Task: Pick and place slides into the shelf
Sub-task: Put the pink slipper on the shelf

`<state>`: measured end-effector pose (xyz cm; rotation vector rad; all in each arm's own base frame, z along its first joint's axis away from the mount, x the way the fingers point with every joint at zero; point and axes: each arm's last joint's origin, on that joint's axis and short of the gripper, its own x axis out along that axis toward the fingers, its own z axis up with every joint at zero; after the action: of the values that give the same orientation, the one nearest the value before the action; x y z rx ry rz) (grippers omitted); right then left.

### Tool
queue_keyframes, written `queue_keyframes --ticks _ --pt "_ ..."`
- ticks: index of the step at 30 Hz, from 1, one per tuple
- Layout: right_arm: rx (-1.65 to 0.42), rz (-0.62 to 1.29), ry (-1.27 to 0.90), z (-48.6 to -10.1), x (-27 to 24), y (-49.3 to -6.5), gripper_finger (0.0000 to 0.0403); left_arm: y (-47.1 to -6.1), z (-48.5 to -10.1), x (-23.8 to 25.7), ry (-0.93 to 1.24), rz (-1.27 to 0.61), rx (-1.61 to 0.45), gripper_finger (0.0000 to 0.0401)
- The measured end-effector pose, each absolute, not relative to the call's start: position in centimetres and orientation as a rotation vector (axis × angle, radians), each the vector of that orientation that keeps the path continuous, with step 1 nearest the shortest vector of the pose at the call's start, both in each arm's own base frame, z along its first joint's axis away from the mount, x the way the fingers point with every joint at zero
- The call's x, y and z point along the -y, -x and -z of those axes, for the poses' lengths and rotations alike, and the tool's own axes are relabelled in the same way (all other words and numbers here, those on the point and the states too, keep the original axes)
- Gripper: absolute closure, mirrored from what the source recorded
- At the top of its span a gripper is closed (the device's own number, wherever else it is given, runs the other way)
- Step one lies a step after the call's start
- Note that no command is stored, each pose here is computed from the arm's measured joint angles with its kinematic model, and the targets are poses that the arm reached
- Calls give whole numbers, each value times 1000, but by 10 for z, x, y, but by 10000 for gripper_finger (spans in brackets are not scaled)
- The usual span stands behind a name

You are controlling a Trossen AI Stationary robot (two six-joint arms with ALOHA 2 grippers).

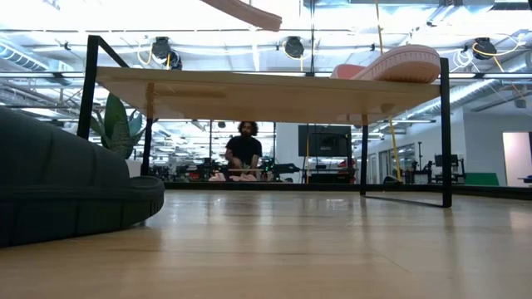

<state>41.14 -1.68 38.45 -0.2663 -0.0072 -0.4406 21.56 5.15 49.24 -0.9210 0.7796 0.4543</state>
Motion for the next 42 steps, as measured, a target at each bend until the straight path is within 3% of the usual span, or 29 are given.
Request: queue_keyframes --ticks 20,23,29,35,42 --pt "8 456 253 -385 16 -411 402 -238 -482 -64 877 -461 -801 247" --pt "-4 468 255 -384 17 -411 402 -243 -479 -66 867 -457 -816 276" --pt "-31 490 261 -382 16 -410 402 -242 -480 -65 848 -413 -819 388" --pt "-55 498 283 -381 16 -410 371 -239 -482 -64 862 -415 -809 396" --pt "-222 497 405 -371 15 -406 322 -232 -484 -63 842 -451 -798 399"
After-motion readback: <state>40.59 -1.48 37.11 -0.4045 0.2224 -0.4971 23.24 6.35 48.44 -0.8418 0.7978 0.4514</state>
